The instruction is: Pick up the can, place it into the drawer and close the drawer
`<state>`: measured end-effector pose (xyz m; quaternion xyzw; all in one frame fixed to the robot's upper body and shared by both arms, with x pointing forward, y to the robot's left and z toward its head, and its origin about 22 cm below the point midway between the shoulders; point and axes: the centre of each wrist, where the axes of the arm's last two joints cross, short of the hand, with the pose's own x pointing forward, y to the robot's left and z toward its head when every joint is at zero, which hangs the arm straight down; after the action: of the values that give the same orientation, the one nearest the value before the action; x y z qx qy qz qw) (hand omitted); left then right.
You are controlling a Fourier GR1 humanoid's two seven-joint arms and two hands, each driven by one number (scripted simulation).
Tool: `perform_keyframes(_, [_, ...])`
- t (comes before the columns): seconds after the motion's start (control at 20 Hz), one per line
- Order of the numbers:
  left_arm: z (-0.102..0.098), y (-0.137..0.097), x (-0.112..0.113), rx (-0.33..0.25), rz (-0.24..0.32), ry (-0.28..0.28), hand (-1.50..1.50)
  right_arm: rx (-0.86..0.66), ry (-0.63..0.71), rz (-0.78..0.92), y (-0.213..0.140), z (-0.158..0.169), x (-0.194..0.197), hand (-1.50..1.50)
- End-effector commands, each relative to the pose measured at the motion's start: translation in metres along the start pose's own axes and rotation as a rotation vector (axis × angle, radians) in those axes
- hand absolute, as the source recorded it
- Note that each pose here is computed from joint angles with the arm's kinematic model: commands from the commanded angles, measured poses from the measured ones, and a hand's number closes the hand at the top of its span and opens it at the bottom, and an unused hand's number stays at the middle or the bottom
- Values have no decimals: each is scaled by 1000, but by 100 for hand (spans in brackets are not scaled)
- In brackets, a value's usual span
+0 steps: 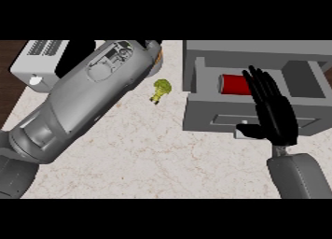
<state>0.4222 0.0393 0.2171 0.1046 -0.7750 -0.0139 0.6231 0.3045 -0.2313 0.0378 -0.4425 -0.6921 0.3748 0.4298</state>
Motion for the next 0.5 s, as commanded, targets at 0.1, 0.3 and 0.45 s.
perform_keyframes(0.1, [3, 18, 10, -6, -2, 2, -150, 44, 65, 41, 42, -12, -13, -150])
perform_keyframes(0.3, [4, 50, 0, -21, -17, 20, -150, 28, 81, 103, 42, -32, -22, -150])
perform_keyframes(0.45, [18, 50, -11, -24, 5, 25, -150, 10, 103, 120, 44, -38, -39, -150])
